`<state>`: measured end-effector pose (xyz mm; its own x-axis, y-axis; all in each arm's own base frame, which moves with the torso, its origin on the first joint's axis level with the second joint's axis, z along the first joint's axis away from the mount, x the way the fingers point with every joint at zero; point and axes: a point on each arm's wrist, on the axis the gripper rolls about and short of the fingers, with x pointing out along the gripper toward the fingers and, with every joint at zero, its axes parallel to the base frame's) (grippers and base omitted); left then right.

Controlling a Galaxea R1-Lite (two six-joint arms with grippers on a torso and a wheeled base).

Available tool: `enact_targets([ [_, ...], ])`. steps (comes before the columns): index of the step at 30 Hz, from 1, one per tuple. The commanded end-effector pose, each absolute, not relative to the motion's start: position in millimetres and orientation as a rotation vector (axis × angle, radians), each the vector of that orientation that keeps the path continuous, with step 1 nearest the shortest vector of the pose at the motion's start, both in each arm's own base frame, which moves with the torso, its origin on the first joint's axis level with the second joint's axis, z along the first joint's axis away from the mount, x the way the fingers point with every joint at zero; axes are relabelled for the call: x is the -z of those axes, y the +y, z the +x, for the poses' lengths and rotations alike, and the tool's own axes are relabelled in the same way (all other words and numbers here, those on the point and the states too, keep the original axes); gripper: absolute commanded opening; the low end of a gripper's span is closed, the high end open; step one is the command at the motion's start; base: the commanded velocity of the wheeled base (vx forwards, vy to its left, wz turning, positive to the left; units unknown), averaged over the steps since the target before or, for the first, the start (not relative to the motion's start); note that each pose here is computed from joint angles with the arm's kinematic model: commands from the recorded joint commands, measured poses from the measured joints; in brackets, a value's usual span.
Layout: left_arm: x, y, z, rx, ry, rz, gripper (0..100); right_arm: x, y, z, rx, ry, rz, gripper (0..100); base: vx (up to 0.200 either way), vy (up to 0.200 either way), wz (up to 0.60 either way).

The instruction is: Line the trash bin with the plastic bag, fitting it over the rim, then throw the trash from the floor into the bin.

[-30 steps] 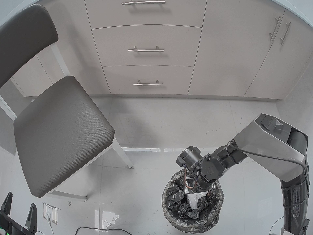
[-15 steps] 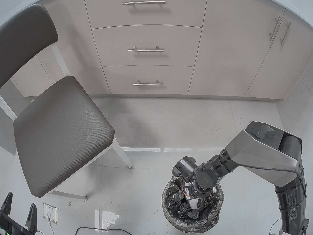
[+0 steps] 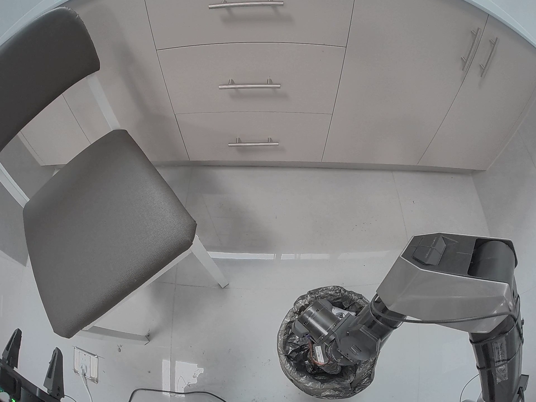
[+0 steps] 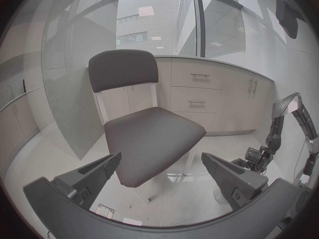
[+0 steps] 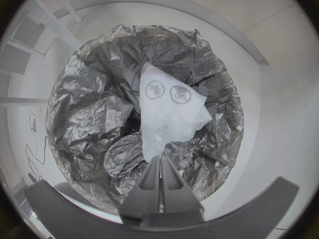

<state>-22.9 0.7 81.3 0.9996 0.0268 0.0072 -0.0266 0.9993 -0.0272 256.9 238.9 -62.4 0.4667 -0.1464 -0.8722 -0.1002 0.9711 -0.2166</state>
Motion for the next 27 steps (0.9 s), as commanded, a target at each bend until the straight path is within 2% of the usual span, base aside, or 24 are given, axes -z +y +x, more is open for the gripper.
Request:
enact_targets([
  [1, -76, 1, -23, -0.028, -0.003, -0.028, 100, 64, 235, 244, 0.01, 1.081, -0.25, 0, 0.0, 0.0, 0.0],
  [12, -76, 1, -23, -0.028, -0.005, -0.028, 100, 66, 231, 239, -0.077, 1.001, -0.122, 0, 0.0, 0.0, 0.0],
  [18, -76, 1, -23, -0.028, -0.003, -0.028, 100, 33, 236, 260, -0.149, 0.939, 0.003, 0, 0.0, 0.0, 0.0],
  [23, -76, 1, -23, -0.028, -0.005, -0.028, 100, 23, 244, 272, -0.101, 1.03, -0.039, 0, 0.0, 0.0, 0.0],
  [27, -76, 1, -23, -0.028, -0.003, -0.028, 100, 37, 243, 288, -0.056, 1.034, -0.035, 0, 0.0, 0.0, 0.0],
])
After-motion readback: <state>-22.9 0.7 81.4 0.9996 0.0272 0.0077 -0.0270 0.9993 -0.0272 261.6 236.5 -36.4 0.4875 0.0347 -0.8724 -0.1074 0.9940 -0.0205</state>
